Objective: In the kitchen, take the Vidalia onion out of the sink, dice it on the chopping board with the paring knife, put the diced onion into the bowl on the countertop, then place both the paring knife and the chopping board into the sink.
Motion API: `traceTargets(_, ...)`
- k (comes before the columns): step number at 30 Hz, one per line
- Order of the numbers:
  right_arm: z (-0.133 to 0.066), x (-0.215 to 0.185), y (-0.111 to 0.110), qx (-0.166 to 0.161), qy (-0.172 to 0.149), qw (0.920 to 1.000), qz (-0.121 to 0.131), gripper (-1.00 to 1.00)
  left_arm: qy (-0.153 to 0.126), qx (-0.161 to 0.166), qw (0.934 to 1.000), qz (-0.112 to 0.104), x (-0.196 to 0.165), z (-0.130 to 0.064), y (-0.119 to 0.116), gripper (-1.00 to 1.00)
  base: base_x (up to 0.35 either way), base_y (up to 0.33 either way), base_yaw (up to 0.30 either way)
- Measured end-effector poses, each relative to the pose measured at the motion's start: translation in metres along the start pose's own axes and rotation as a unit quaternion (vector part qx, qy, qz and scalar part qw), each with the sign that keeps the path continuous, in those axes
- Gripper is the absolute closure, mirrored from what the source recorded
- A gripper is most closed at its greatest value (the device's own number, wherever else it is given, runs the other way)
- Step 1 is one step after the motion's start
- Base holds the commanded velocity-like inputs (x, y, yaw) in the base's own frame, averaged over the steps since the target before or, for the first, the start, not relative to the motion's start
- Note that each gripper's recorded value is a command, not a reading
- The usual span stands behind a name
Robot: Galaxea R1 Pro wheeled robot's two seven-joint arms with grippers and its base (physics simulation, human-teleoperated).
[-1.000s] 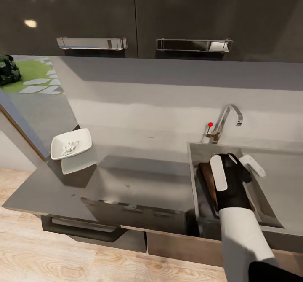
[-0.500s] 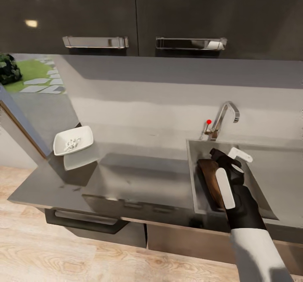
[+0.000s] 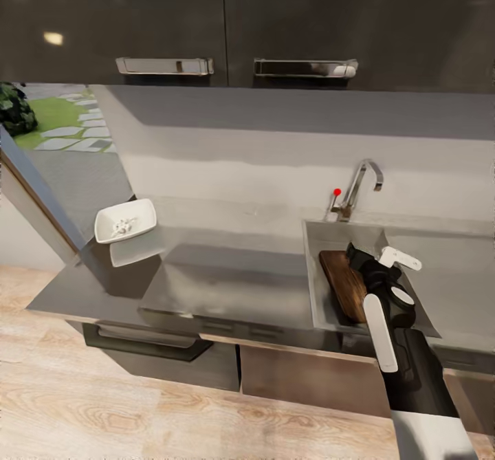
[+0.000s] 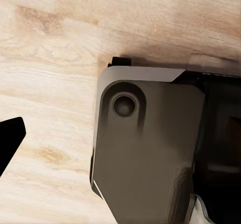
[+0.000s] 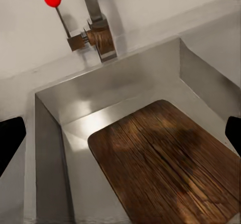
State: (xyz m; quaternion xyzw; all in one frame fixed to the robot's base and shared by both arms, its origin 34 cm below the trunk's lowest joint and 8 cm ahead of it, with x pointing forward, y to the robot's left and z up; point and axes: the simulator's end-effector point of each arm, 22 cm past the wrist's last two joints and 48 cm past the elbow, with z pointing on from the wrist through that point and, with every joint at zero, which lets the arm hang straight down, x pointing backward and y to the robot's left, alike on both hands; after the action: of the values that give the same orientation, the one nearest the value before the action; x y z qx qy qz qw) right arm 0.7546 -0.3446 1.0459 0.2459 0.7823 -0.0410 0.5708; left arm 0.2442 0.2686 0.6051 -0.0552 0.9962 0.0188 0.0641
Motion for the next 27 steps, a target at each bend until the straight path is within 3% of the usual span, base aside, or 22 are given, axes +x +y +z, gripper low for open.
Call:
traceTargets(8, -0.009, 0.011, -0.007, -0.004, -0.002, 1.0000, -0.002, -1.00, 0.000, 0.000, 1.0000, 0.000, 0.000, 0.000, 0.000, -1.00, -0.120, 0.000, 0.000)
traceTargets(15, -0.011, 0.005, -0.014, 0.011, -0.027, 0.9990, -0.033, -1.00, 0.000, 0.000, 1.0000, 0.000, 0.000, 0.000, 0.000, -1.00, -0.106, 0.000, 0.000)
traceTargets(27, -0.013, 0.010, -0.016, 0.013, -0.023, 0.9989, -0.038, -1.00, 0.000, 0.000, 1.0000, 0.000, 0.000, 0.000, 0.000, -1.00, -0.134, 0.000, 0.000)
